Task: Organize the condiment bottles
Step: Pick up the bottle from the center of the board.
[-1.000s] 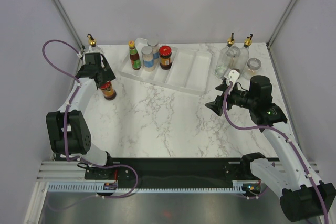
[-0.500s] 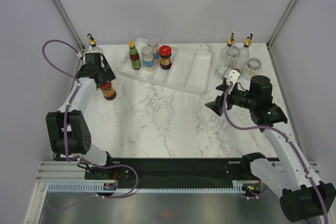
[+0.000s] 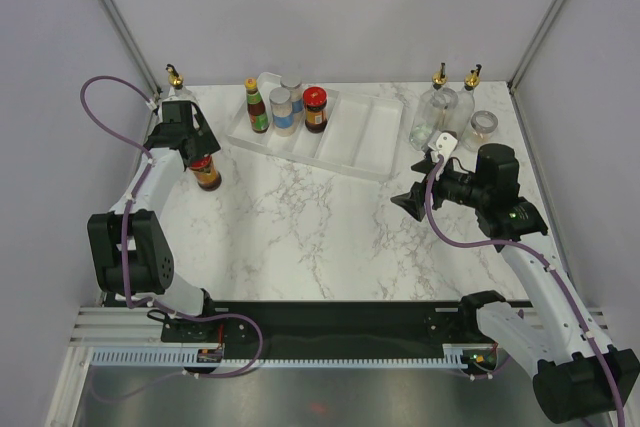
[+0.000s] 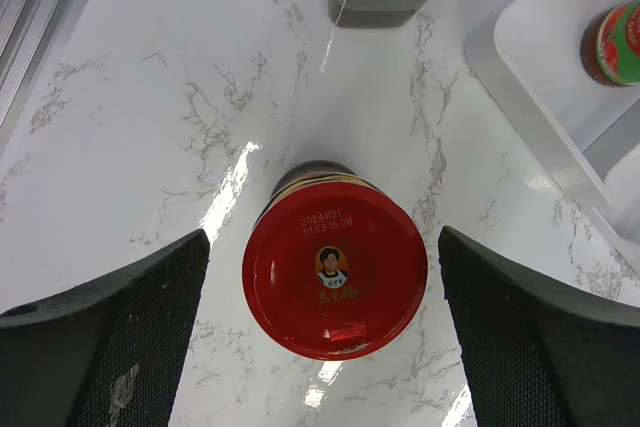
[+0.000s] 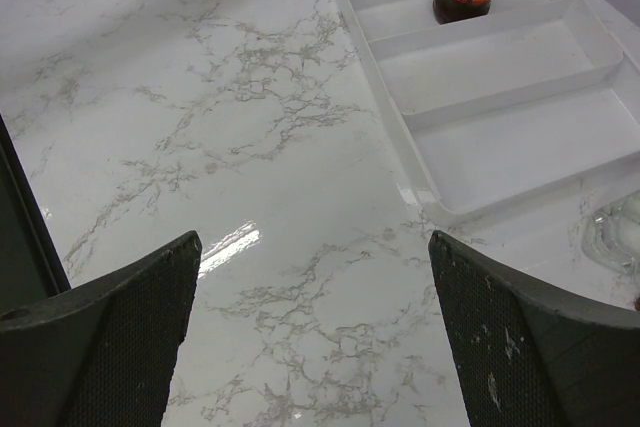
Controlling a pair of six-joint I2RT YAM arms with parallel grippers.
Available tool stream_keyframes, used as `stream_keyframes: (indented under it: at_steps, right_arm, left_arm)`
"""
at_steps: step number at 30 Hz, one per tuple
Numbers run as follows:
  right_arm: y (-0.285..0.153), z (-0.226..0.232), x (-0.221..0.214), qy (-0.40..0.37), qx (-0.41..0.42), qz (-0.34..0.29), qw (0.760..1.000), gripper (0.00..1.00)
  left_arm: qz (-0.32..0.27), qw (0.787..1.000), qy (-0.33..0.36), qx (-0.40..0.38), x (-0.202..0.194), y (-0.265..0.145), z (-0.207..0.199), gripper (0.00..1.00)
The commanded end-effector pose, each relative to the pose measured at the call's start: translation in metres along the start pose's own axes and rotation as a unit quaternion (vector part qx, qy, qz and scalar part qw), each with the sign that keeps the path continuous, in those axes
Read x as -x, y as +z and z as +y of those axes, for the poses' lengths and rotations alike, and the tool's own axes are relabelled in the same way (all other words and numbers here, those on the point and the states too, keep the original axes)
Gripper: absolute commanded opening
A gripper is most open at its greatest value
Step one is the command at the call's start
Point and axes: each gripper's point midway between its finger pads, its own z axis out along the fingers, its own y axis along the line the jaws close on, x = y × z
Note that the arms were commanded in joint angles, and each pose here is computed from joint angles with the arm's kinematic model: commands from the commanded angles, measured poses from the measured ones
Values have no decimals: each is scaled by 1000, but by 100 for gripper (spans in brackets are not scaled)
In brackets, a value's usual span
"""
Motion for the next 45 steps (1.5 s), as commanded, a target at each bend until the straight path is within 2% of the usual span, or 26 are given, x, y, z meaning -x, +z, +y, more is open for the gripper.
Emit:
stream_keyframes:
  at_steps: [1,45]
  right_arm:
    - [-2,0,10,-25,1,-19,999,98]
    - [-3,-5,9,-19,-10,-17,1000,98]
  left_arm:
    - [-31,999,-6,4,16,-7,2,97]
    - [-39,999,-8,1,21,-12,2,97]
